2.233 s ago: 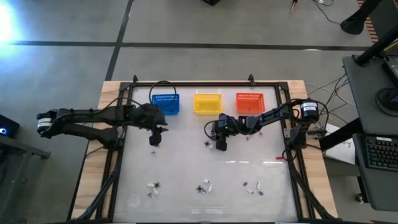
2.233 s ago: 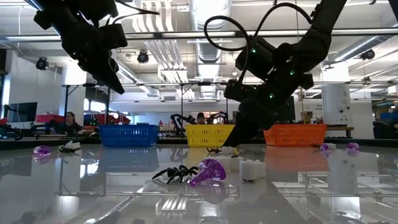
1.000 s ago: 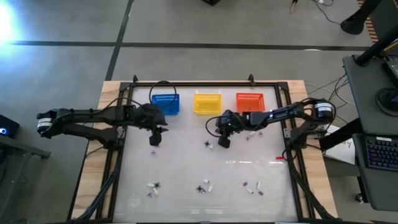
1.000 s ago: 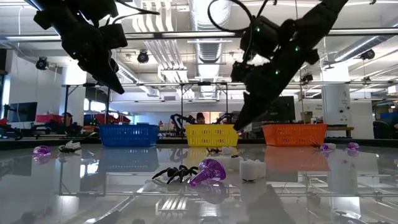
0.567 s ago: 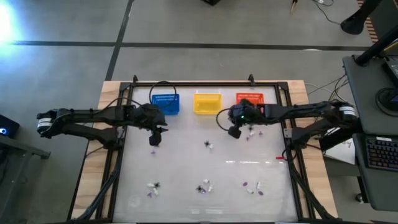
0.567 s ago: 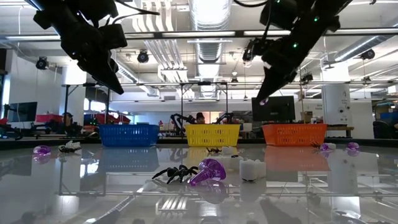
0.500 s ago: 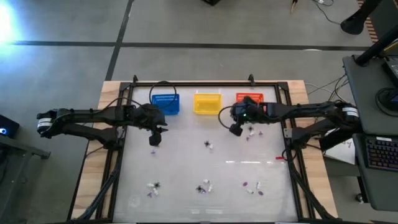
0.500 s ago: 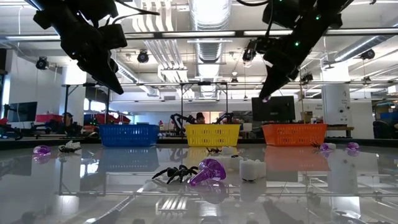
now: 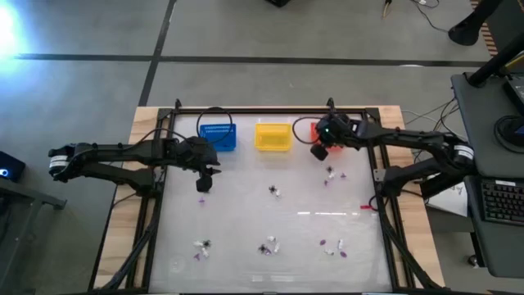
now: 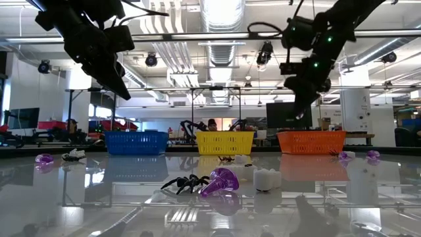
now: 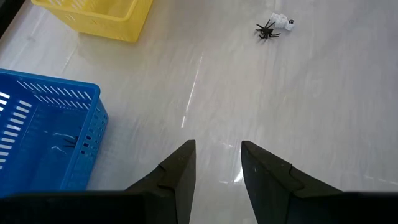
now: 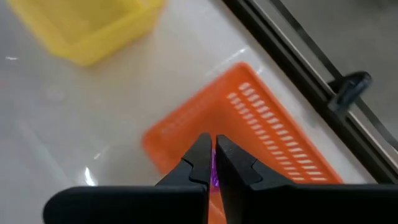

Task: Sort Halloween decoration
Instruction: Put the purple witch hat toy into the orange basket, then put the black spider toy into the blue basket

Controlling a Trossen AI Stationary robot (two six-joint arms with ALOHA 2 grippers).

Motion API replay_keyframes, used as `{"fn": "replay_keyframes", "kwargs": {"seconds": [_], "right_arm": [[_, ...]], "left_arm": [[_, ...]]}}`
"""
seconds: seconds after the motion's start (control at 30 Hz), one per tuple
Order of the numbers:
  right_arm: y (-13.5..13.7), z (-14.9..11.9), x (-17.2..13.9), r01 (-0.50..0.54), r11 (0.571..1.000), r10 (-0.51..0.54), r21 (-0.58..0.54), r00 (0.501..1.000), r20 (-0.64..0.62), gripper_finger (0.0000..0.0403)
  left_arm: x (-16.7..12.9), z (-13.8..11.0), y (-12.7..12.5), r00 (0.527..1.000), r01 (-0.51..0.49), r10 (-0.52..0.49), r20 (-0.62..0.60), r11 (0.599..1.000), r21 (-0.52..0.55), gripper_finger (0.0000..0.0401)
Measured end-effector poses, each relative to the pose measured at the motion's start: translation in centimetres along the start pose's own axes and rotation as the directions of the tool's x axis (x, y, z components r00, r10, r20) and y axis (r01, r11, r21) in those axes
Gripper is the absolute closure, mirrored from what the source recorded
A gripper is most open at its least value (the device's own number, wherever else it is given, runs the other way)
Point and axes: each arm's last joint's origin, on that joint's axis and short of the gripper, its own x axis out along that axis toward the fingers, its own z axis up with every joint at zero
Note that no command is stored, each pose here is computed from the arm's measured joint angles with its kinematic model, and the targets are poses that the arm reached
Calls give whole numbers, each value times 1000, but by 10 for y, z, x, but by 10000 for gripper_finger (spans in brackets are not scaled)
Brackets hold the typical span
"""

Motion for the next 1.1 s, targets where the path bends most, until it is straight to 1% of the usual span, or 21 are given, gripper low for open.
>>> {"fn": "replay_keyframes", "kwargs": {"seconds": [0.17, 0.27, 0.5, 0.6, 0.7, 0.8, 0.93, 1.1], "right_arm": [[-16, -3, 10, 40, 998, -37, 57, 998, -44, 394], [-21, -5, 16, 58, 993, -51, 100, 996, -69, 394], [-22, -8, 31, 70, 994, -59, 86, 990, -130, 392], [-21, -9, 37, 74, 994, -61, 78, 986, -154, 378], [-19, -10, 42, 75, 994, -62, 73, 984, -168, 355], [-19, -8, 45, 97, 992, -84, 78, 985, -154, 334], [-20, -7, 42, 100, 991, -88, 86, 987, -137, 312], [-22, -5, 35, 98, 991, -87, 95, 990, -111, 301]], "left_arm": [[0, 0, 0, 1000, 0, 0, 0, 1000, 0, 290], [0, 0, 0, 1000, 0, 0, 0, 1000, 0, 290], [0, 0, 0, 1000, 0, 0, -1, 1000, 0, 290], [0, 0, 0, 1000, 0, 0, -1, 1000, 0, 290], [0, 0, 0, 1000, 0, 0, -1, 1000, -2, 290], [0, 0, 0, 1000, 0, 0, -2, 1000, -5, 290], [0, 0, 0, 1000, 0, 0, -1, 1000, -7, 290], [0, 0, 0, 1000, 0, 0, -2, 1000, -7, 290]]}}
